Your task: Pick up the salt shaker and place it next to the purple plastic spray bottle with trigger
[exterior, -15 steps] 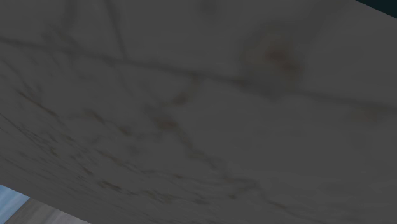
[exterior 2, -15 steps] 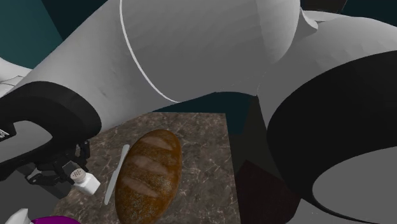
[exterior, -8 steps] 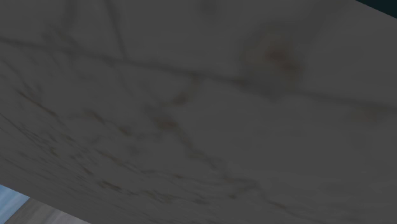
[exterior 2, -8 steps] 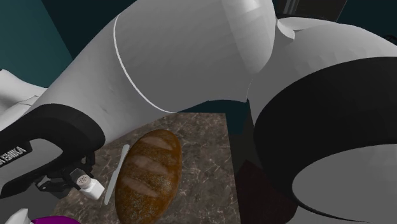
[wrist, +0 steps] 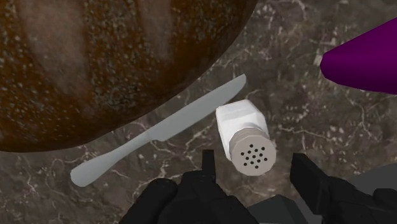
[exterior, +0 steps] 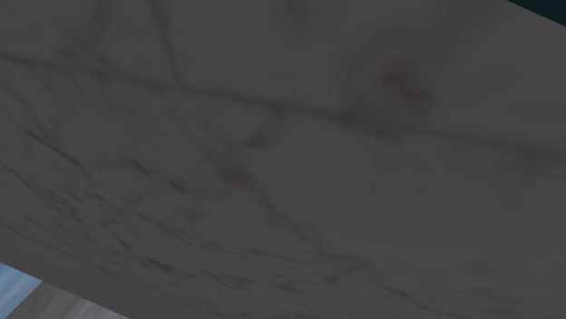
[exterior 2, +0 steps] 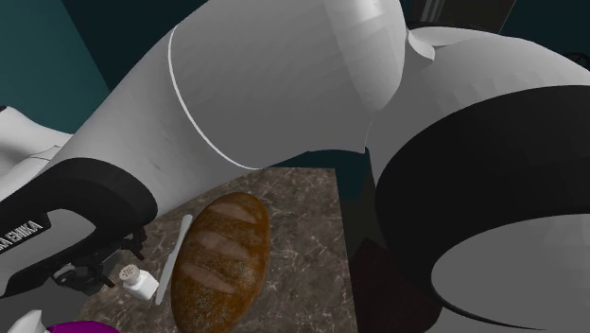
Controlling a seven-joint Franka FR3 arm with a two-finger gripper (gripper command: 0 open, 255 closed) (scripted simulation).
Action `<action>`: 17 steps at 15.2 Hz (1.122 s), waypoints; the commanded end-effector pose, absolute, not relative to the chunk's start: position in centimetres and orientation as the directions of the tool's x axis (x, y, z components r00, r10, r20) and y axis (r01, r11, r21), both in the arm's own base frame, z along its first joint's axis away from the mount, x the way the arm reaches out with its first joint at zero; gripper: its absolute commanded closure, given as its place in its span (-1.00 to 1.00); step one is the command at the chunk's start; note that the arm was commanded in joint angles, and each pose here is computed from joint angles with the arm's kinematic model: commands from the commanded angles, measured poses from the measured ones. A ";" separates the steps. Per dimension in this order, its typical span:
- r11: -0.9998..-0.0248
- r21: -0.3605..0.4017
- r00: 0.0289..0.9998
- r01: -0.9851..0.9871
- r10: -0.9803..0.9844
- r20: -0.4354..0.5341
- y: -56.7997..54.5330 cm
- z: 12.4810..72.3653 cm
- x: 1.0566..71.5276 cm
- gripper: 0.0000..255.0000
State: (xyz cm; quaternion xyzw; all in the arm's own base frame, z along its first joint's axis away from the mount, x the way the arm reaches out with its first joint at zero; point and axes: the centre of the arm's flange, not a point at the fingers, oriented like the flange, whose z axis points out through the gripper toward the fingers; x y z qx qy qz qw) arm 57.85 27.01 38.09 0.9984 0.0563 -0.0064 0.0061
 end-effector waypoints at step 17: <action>-0.994 0.011 0.994 0.113 0.112 -0.013 27.1 43.1 57.9 -1.00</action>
